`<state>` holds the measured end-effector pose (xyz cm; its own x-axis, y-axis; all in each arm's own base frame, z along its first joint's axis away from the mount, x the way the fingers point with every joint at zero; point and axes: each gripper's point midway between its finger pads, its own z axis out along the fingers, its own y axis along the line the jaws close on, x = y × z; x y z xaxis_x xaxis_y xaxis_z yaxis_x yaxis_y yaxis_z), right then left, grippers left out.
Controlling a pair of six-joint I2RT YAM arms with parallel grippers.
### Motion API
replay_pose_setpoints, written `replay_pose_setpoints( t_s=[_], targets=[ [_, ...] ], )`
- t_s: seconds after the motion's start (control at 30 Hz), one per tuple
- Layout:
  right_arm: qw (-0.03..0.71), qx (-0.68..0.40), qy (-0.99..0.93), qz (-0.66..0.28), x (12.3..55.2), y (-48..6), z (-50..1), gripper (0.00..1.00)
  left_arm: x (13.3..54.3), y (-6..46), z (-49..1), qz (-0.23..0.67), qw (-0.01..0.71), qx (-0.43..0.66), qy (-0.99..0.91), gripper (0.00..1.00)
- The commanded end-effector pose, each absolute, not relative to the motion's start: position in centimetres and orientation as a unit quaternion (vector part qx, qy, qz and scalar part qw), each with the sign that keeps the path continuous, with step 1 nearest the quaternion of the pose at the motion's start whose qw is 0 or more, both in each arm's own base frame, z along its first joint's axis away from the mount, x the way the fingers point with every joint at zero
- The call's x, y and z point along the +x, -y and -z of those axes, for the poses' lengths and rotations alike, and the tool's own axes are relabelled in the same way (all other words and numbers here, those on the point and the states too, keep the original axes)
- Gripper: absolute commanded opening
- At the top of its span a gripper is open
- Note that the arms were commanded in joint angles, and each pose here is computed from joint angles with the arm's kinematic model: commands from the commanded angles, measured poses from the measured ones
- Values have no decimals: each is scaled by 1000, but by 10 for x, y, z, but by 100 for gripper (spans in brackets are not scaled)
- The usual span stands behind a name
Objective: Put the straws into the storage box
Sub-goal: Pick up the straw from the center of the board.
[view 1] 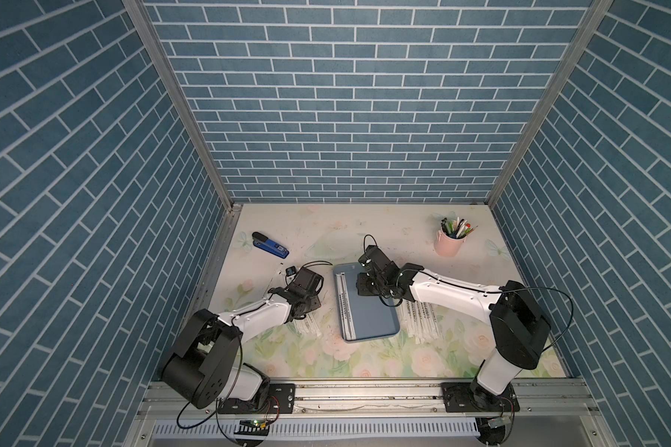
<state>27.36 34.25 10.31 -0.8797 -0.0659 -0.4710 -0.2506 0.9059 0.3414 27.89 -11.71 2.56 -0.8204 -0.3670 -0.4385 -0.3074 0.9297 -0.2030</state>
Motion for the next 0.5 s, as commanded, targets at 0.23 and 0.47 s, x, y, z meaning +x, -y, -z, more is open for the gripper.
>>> replay_pose_setpoints(
  t_s=[0.23,0.47],
  targets=[
    [238,-93,-950,-180,274,-333,-97,33,274,115,-12,47,234,-167,-957,23],
    [241,-89,-950,-179,275,-330,-97,33,277,121,-13,51,235,-163,-957,13]
  ],
)
